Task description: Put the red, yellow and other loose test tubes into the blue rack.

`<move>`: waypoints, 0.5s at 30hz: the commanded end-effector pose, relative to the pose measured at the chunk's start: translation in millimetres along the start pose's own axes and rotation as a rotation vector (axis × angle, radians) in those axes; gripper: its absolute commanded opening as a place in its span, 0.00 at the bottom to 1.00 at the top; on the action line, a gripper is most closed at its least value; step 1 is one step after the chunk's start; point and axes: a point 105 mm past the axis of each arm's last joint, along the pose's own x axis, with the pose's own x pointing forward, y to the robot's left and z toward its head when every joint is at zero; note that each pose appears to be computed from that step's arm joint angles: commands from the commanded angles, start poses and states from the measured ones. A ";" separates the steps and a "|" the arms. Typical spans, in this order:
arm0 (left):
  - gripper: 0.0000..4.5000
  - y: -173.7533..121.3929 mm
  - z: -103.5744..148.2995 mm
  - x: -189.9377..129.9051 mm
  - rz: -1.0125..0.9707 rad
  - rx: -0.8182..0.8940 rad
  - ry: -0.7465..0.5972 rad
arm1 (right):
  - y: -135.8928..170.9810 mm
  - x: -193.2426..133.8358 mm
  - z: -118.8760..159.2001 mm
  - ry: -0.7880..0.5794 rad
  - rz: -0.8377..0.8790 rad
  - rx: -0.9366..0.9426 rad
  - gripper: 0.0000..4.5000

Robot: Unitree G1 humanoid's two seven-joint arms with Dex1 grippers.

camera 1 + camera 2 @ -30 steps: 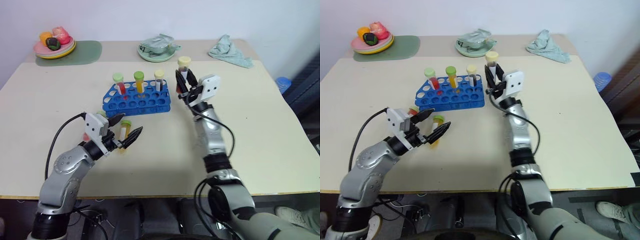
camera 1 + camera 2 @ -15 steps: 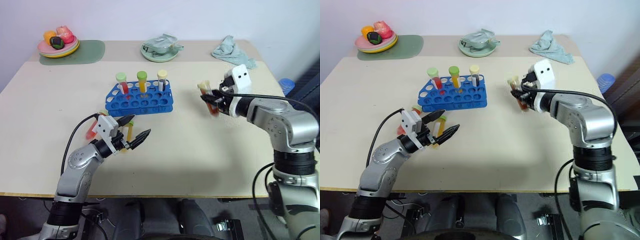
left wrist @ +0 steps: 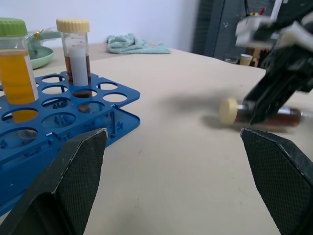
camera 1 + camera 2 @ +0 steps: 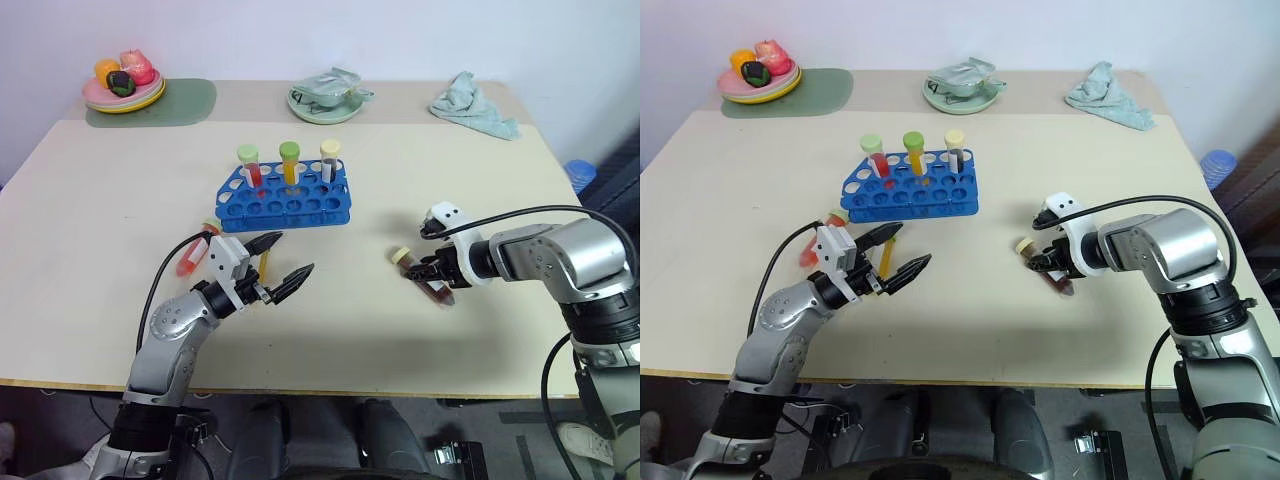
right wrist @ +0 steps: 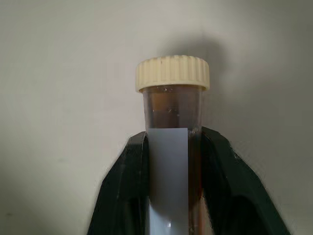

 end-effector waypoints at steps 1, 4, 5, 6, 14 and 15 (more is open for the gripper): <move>1.00 -0.7 7.0 1.7 -0.011 0.037 -0.023 | -4.0 -3.4 11.8 -0.029 -0.020 -0.031 0.75; 1.00 -1.4 4.5 0.9 -0.010 0.041 -0.011 | -6.0 0.4 5.4 0.024 -0.047 -0.041 0.95; 1.00 -1.7 3.9 0.7 -0.009 0.038 -0.009 | -5.0 1.3 2.8 0.055 -0.055 -0.050 0.95; 1.00 -2.2 3.2 0.4 -0.009 0.037 -0.007 | -4.4 1.5 1.8 0.072 -0.063 -0.052 0.95; 1.00 -4.5 0.4 0.4 -0.015 0.030 -0.002 | 7.2 0.1 5.7 0.147 -0.059 0.024 0.95; 1.00 -4.7 0.1 0.8 -0.016 0.028 -0.002 | 7.3 0.3 5.5 0.154 -0.064 0.024 0.95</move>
